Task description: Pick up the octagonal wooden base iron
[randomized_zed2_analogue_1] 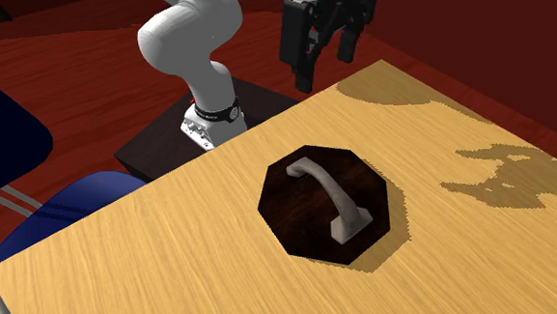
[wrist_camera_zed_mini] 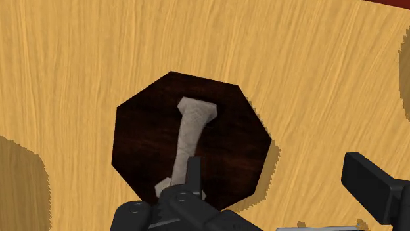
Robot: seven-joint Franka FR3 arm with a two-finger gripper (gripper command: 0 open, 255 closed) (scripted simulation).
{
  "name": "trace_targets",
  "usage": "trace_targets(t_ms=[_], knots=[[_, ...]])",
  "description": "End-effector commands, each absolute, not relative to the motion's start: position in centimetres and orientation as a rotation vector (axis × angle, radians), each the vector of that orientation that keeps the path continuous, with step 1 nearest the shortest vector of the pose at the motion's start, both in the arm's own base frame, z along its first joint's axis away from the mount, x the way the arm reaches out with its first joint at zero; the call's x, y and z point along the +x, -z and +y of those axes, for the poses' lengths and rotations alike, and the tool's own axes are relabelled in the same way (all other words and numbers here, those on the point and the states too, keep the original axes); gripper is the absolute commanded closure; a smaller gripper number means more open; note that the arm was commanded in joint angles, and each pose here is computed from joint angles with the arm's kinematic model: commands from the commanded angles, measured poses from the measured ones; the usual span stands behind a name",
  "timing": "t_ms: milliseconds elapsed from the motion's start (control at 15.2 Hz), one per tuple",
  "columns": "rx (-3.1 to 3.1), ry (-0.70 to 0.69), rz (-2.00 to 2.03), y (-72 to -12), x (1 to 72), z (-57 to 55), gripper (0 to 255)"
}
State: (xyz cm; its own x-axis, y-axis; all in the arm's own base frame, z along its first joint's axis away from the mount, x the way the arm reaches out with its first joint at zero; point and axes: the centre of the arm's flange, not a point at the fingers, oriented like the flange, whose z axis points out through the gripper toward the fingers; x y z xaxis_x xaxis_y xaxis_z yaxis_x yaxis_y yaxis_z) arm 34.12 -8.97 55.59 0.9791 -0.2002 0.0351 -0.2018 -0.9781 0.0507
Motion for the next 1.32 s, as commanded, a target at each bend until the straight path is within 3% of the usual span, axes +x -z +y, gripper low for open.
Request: trace_targets(t_ms=[0, 528, 1122, 1188, 1254], knots=[[3.072, -0.066, -0.371, -53.8, 35.1, -10.9, 0], [3.065, -0.127, -0.597, -46.6, 38.2, -17.7, 0], [3.065, -0.127, -0.597, -42.6, 38.2, -17.7, 0], [3.065, -0.127, -0.597, -42.6, 38.1, -17.7, 255], [3.065, -0.127, -0.597, -42.6, 38.2, -17.7, 255]])
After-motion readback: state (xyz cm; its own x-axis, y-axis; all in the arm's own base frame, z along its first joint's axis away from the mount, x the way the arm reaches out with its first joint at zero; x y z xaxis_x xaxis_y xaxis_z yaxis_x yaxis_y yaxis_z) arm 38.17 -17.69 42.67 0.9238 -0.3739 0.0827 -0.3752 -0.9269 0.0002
